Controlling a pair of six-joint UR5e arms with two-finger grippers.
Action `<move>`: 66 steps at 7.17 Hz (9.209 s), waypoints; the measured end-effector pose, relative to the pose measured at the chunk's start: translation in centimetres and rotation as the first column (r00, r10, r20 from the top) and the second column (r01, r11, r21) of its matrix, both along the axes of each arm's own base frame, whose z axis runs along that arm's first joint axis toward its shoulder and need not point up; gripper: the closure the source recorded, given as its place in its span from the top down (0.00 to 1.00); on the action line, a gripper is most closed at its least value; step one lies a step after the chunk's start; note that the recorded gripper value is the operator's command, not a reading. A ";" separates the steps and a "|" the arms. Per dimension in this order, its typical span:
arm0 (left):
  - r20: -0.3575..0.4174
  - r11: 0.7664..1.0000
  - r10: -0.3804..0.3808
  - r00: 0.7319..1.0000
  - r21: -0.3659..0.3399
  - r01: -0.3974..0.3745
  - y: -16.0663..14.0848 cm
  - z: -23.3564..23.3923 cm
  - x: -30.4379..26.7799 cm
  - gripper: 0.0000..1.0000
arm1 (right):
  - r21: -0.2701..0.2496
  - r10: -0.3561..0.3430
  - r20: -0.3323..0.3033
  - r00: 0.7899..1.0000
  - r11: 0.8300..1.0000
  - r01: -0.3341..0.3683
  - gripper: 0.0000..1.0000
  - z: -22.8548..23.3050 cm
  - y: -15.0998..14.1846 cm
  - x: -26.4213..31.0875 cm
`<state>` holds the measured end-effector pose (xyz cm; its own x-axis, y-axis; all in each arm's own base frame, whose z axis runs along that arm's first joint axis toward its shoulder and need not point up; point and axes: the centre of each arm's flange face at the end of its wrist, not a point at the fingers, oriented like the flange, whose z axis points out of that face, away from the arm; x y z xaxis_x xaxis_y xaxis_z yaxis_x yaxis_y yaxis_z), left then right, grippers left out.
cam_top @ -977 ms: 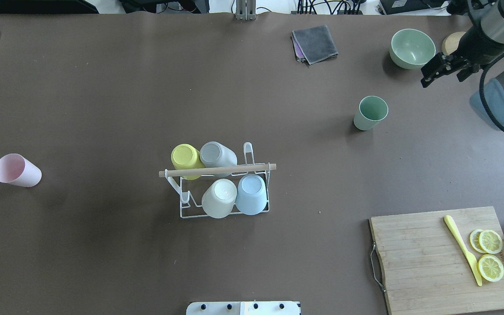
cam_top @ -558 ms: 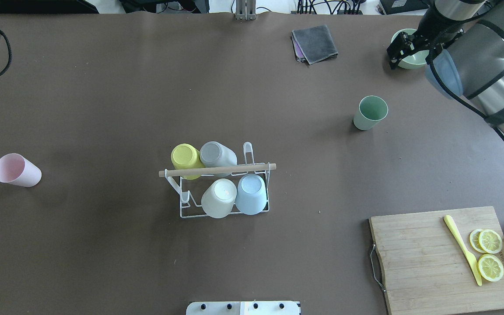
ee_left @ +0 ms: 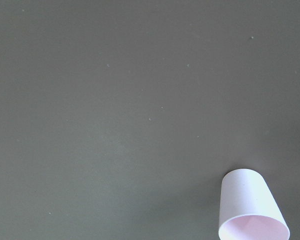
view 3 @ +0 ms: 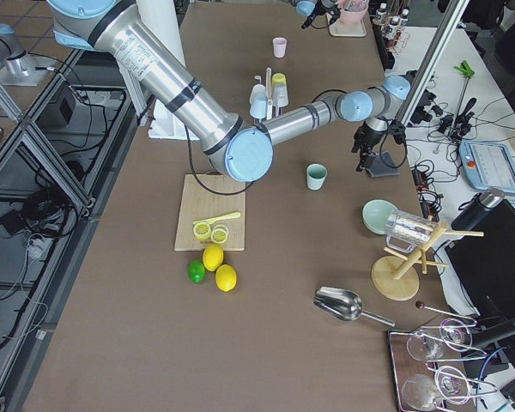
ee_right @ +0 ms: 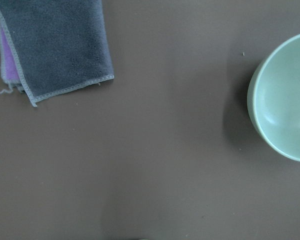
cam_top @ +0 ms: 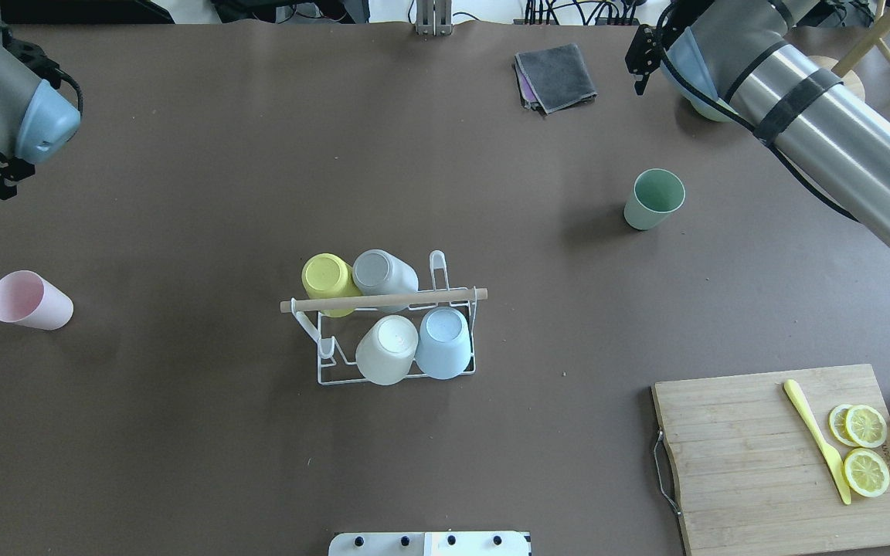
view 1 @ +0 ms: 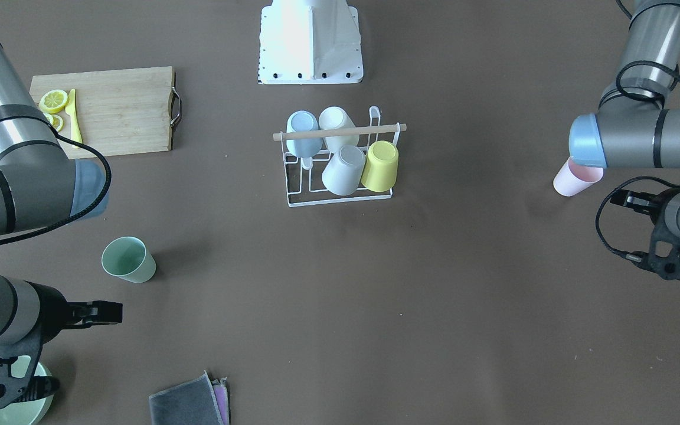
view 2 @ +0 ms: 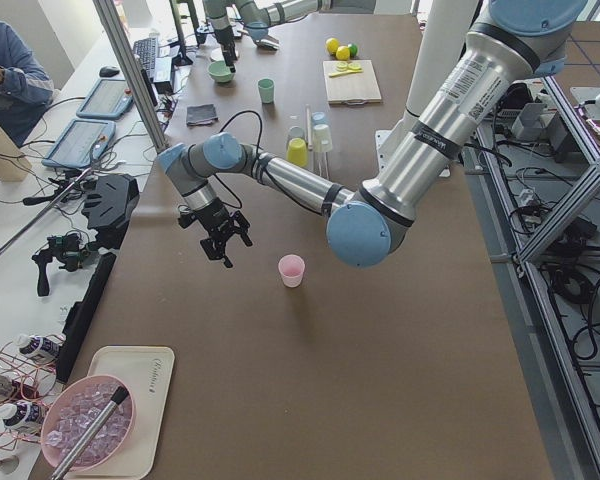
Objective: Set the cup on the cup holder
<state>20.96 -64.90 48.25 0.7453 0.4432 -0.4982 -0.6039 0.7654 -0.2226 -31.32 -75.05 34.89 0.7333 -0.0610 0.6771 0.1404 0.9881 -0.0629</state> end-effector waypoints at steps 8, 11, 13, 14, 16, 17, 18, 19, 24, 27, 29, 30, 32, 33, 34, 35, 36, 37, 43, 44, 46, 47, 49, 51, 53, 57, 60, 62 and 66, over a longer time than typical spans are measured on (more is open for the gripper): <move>0.056 0.875 0.477 0.877 -0.129 -0.468 4.0 2.1 13.5 0.95 | -0.230 -0.233 0.068 0.970 0.943 0.242 1.00 8.0 -2.5 -6.9; 0.022 0.811 0.571 0.820 -0.167 -0.560 5.6 3.3 15.1 0.95 | -0.328 -0.268 0.093 0.959 0.901 0.284 0.97 10.6 -1.5 -7.4; 0.022 0.786 0.602 0.798 -0.190 -0.588 7.0 4.5 16.6 0.95 | -0.382 -0.271 0.122 0.955 0.875 0.297 0.99 10.7 -0.9 -7.5; 0.023 0.778 0.612 0.790 -0.197 -0.597 7.5 4.9 17.1 0.95 | -0.405 -0.267 0.128 0.955 0.865 0.296 1.00 10.7 -0.6 -7.7; 0.027 0.762 0.629 0.777 -0.220 -0.609 8.7 6.1 18.0 0.95 | -0.434 -0.274 0.129 0.953 0.849 0.303 1.00 10.7 0.4 -9.2; 0.032 0.757 0.633 0.773 -0.234 -0.610 9.2 6.6 18.3 0.96 | -0.439 -0.281 0.127 0.951 0.844 0.308 1.00 10.8 0.8 -9.8; 0.037 0.752 0.637 0.770 -0.254 -0.609 9.8 7.0 18.5 0.96 | -0.439 -0.289 0.125 0.949 0.842 0.314 1.00 11.0 1.1 -10.2; 0.048 0.744 0.643 0.765 -0.277 -0.608 10.2 7.4 18.3 0.96 | -0.434 -0.303 0.122 0.945 0.840 0.325 1.00 11.1 1.3 -10.5; 0.081 0.714 0.673 0.735 -0.327 -0.619 11.6 9.4 17.6 0.96 | -0.443 -0.366 0.138 0.920 0.808 0.388 1.00 12.5 2.6 -10.5; 0.084 0.705 0.684 0.725 -0.333 -0.626 12.3 10.0 17.9 0.71 | -0.464 -0.367 0.148 0.918 0.794 0.393 0.96 13.1 3.1 -10.8; 0.096 0.698 0.695 0.712 -0.326 -0.638 12.2 9.8 17.8 0.66 | -0.466 -0.364 0.155 0.918 0.793 0.393 0.61 13.1 3.2 -10.9; 0.099 0.701 0.695 0.712 -0.314 -0.640 12.0 9.3 17.7 0.66 | -0.466 -0.364 0.156 0.918 0.792 0.394 0.13 13.1 3.2 -11.0; 0.098 0.731 0.670 0.736 -0.264 -0.629 10.7 7.0 16.3 0.66 | -0.470 -0.362 0.161 0.918 0.790 0.394 0.00 13.1 3.2 -10.9; 0.094 0.766 0.633 0.768 -0.213 -0.606 9.2 4.9 14.4 0.66 | -0.481 -0.357 0.161 0.920 0.786 0.389 0.00 12.7 3.2 -10.8; 0.082 0.816 0.575 0.814 -0.134 -0.562 7.5 1.9 11.6 0.66 | -0.491 -0.348 0.160 0.924 0.783 0.381 0.00 11.3 2.7 -10.5; 0.053 0.858 0.513 0.857 -0.027 -0.512 6.8 -1.5 9.1 0.66 | -0.497 -0.334 0.160 0.929 0.786 0.368 0.00 9.1 1.7 -9.7; 0.012 0.885 0.450 0.893 0.128 -0.447 6.8 -5.2 6.9 0.66 | -0.484 -0.321 0.163 0.933 0.798 0.359 0.00 6.6 0.6 -8.8; -0.041 0.884 0.386 0.922 0.301 -0.357 7.0 -9.0 5.4 0.66 | -0.442 -0.320 0.170 0.932 0.821 0.362 0.00 3.6 -0.4 -8.3; -0.478 0.325 0.329 0.814 0.867 0.378 18.1 -19.4 3.1 0.66 | 0.056 -0.302 0.213 0.929 0.953 0.297 0.00 -9.7 -2.6 -0.2; -0.523 0.214 0.332 0.785 0.852 0.477 21.2 -19.6 3.4 0.66 | 0.116 -0.272 0.211 0.939 0.961 0.252 0.00 -11.4 -2.2 -0.1; -0.634 0.030 0.308 0.710 0.752 0.658 26.5 -19.7 4.9 0.66 | 0.272 -0.168 0.251 0.953 0.957 0.097 0.00 -12.9 -1.4 -2.1; -0.692 -0.015 0.300 0.657 0.685 0.729 28.7 -19.9 6.4 0.66 | 0.356 -0.131 0.294 0.947 0.934 0.019 0.00 -12.5 -0.5 -3.0; -0.804 -0.041 0.270 0.529 0.540 0.841 32.8 -20.0 11.1 0.66 | 0.517 -0.101 0.416 0.904 0.844 -0.143 0.00 -12.2 2.3 -2.8; -0.873 -0.045 0.238 0.426 0.428 0.902 36.7 -19.8 16.7 0.66 | 0.625 -0.090 0.536 0.840 0.711 -0.322 0.00 -15.1 4.9 -2.0; -0.908 -0.021 0.221 0.356 0.360 0.933 40.2 -19.2 20.9 0.67 | 0.679 -0.109 0.624 0.773 0.565 -0.469 0.00 -16.0 7.5 -3.6; -0.928 -0.020 0.183 0.324 0.326 0.945 43.1 -18.3 24.7 0.67 | 0.666 -0.187 0.740 0.646 0.343 -0.663 0.00 -15.1 16.5 -14.1; -0.927 -0.054 0.152 0.343 0.339 0.939 42.9 -17.6 25.1 0.68 | 0.594 -0.315 0.798 0.514 0.265 -0.759 0.00 -13.4 22.9 -16.2; -0.924 -0.058 0.149 0.352 0.347 0.936 43.0 -17.5 25.9 0.68 | 0.549 -0.357 0.822 0.444 0.285 -0.786 0.00 -12.0 26.2 -15.6; -0.924 -0.058 0.148 0.352 0.347 0.936 43.0 -17.7 27.1 0.95 | 0.542 -0.405 0.824 0.396 0.363 -0.758 0.00 -8.1 30.0 -17.2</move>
<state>48.07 -21.95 30.53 0.6780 0.5767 -0.4558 0.5046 0.0858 0.8591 -48.54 -45.07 26.77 -0.0149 -0.8873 0.4610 -0.6607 0.3548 0.6615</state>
